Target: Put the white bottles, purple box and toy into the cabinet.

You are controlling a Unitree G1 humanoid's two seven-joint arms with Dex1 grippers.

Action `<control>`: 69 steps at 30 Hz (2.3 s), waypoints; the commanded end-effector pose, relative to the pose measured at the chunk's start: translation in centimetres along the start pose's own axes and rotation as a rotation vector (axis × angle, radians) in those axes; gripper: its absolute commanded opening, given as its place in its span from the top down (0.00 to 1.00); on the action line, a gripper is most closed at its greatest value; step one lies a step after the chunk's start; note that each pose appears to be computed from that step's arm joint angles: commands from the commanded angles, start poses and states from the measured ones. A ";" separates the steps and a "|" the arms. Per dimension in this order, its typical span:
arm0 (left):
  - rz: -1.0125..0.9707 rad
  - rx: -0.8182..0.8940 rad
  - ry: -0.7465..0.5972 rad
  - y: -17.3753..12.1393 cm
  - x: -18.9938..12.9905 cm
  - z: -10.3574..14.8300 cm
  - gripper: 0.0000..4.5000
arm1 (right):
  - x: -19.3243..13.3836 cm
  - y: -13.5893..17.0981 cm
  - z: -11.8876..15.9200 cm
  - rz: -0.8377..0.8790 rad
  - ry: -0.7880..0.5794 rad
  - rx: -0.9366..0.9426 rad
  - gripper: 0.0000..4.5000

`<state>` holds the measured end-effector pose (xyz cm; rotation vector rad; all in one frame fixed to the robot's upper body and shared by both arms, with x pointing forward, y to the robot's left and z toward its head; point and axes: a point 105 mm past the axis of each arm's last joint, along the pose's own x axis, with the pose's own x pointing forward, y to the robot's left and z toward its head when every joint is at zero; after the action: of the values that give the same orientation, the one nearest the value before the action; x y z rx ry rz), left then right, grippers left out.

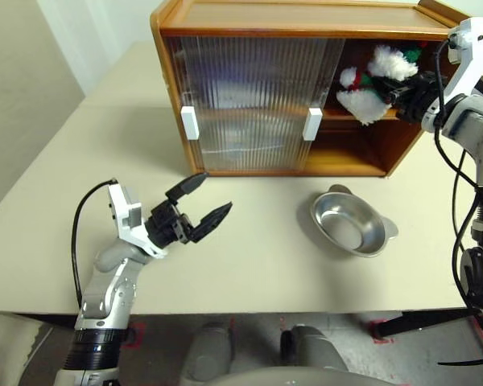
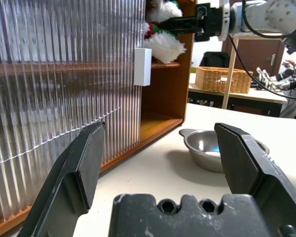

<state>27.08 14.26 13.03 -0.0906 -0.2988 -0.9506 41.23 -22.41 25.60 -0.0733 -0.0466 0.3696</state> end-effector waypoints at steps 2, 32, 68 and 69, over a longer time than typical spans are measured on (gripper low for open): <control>0.006 0.002 0.023 0.3 0.0 -0.3 0.00 | 1.3 -0.6 0.0 -0.037 -0.036 -0.057 0.91; 0.007 0.001 0.024 0.1 0.3 -0.5 0.00 | 3.5 -2.4 -0.1 -0.167 -0.091 -0.168 0.01; -0.008 -0.009 0.044 -0.4 -0.3 -0.9 0.00 | -13.7 0.0 -10.7 0.274 0.456 0.574 0.01; -0.007 -0.009 0.044 -0.4 -0.3 -0.9 0.00 | -14.2 -0.6 -11.5 0.240 0.452 0.618 0.01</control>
<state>26.90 14.09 12.50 -0.0804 -0.2742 -0.9563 29.22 -27.70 14.70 0.3738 0.5229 0.6402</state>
